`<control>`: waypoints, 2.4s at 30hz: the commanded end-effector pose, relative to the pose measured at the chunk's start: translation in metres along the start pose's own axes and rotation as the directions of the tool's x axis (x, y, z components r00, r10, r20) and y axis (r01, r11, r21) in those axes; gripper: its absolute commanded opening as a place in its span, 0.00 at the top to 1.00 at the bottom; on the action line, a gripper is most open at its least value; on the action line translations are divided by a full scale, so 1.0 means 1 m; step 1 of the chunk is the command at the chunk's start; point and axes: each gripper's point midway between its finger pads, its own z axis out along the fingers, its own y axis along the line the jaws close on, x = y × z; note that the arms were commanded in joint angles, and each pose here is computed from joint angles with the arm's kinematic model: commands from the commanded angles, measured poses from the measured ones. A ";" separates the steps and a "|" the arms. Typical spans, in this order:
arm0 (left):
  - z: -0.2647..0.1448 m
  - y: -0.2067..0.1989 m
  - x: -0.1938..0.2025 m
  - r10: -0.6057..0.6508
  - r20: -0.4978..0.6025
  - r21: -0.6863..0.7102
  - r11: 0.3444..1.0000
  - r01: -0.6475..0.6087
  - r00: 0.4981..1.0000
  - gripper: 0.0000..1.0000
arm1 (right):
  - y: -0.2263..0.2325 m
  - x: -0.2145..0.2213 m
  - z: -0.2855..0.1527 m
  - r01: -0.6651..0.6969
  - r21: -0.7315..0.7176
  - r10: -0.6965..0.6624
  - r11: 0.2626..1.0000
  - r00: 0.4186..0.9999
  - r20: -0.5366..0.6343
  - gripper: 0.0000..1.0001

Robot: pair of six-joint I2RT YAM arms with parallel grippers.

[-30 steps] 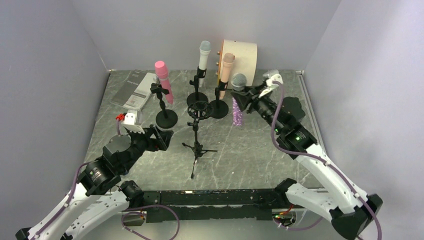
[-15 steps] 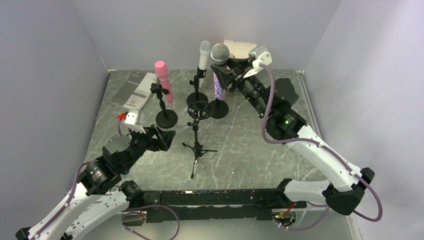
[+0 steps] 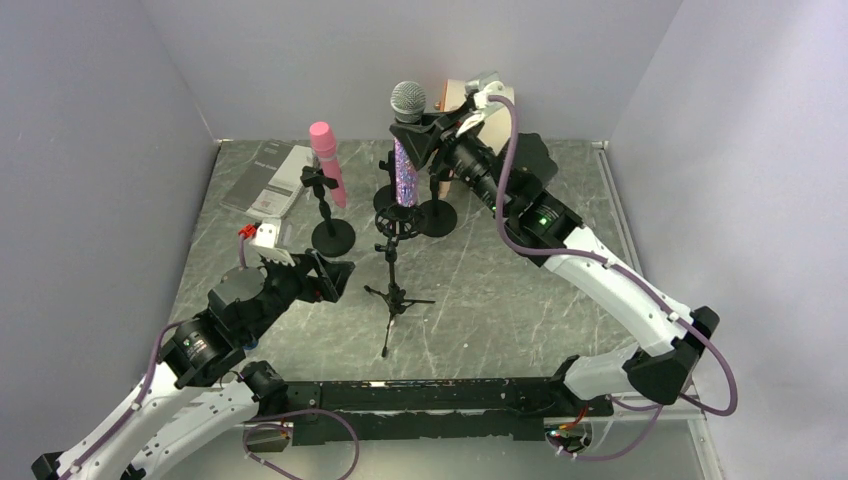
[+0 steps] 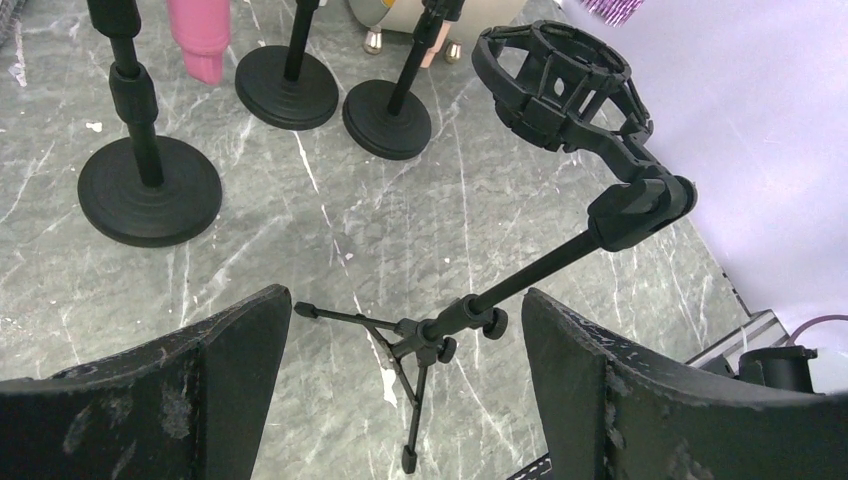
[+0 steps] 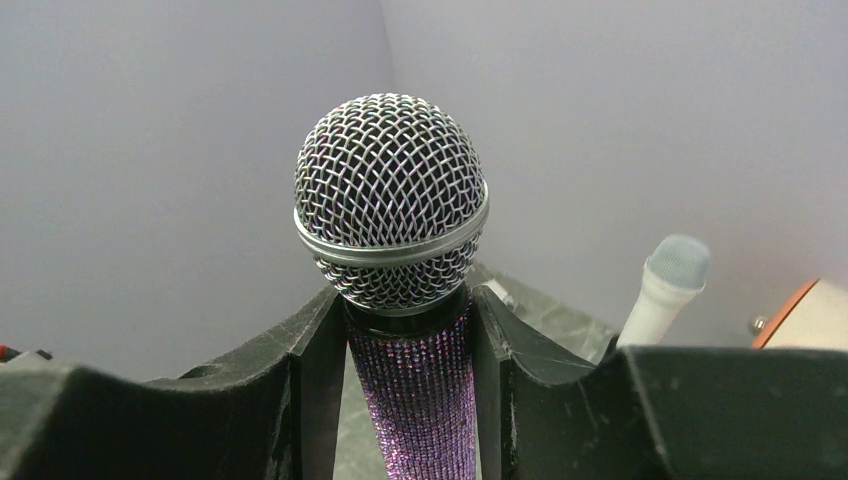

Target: Attach the microphones to the stand

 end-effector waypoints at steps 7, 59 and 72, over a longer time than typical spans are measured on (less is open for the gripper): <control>-0.001 -0.012 -0.014 -0.018 0.036 0.043 0.999 0.016 0.999 0.11 | 0.008 -0.015 0.004 -0.136 -0.003 0.136 0.991 0.991 0.012 1.00; 0.003 -0.009 -0.006 -0.011 0.008 0.029 1.000 0.011 1.000 0.11 | 0.010 0.109 -0.022 -0.225 -0.013 0.216 0.974 0.948 -0.234 0.83; 0.006 -0.009 -0.001 -0.017 -0.006 0.032 0.999 0.017 1.000 0.11 | 0.018 0.124 -0.041 -0.262 -0.071 0.241 0.962 0.946 -0.215 0.64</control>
